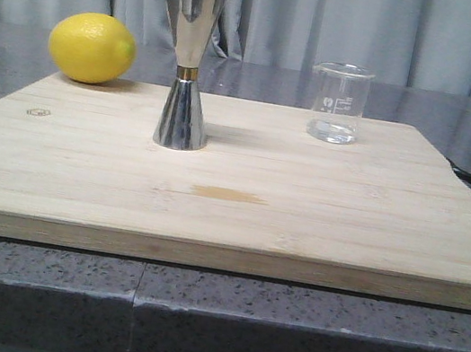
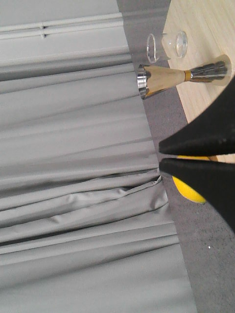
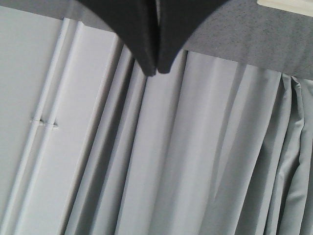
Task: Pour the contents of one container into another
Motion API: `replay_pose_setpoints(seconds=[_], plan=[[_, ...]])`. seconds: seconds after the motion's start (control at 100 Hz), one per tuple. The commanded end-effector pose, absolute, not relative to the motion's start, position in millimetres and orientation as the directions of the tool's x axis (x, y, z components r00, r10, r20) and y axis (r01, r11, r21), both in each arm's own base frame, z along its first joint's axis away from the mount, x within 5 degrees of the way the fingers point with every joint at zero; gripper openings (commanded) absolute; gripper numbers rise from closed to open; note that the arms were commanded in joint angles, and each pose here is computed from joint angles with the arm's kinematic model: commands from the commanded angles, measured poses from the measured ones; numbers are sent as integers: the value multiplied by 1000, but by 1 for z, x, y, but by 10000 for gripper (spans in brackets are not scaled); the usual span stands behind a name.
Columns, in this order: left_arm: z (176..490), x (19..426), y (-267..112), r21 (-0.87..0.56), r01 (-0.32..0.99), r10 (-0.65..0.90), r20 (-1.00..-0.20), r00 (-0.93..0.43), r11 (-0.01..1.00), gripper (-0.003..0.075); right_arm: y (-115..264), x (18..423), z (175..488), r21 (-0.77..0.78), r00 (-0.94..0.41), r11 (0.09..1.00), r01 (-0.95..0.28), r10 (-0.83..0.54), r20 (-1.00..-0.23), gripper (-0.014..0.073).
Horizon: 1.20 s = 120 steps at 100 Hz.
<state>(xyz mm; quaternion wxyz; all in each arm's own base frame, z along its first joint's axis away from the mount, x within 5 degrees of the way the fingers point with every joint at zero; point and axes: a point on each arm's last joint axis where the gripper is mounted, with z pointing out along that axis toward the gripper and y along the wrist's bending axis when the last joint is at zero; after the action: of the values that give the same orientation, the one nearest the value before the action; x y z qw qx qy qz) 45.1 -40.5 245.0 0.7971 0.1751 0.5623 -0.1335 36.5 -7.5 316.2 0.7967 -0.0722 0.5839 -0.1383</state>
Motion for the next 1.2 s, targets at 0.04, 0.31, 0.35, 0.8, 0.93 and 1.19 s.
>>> replay_pose_setpoints(seconds=[0.04,0.31,0.35,0.8,0.93,1.19], plan=[[250,47,-38,115,385,-17,-946,323,916,-19,-6,35,324,-284,303,950,127,-309,-902,-73],[231,46,-33,-77,395,-205,-935,291,915,-19,-6,35,324,-284,303,950,127,-309,-902,-73],[230,46,-29,-175,396,-304,-908,290,901,-19,-6,35,324,-284,303,950,127,-309,-902,-73],[227,50,-4,-141,90,-164,-922,349,986,-19,-6,35,324,-284,303,950,127,-309,-902,-73],[222,51,-5,-158,123,-188,-938,290,980,-19,-6,35,324,-283,302,950,129,-309,-902,-73],[207,54,-7,-191,156,-209,-972,111,969,-19,-6,35,324,-283,302,950,129,-309,-902,-73]])
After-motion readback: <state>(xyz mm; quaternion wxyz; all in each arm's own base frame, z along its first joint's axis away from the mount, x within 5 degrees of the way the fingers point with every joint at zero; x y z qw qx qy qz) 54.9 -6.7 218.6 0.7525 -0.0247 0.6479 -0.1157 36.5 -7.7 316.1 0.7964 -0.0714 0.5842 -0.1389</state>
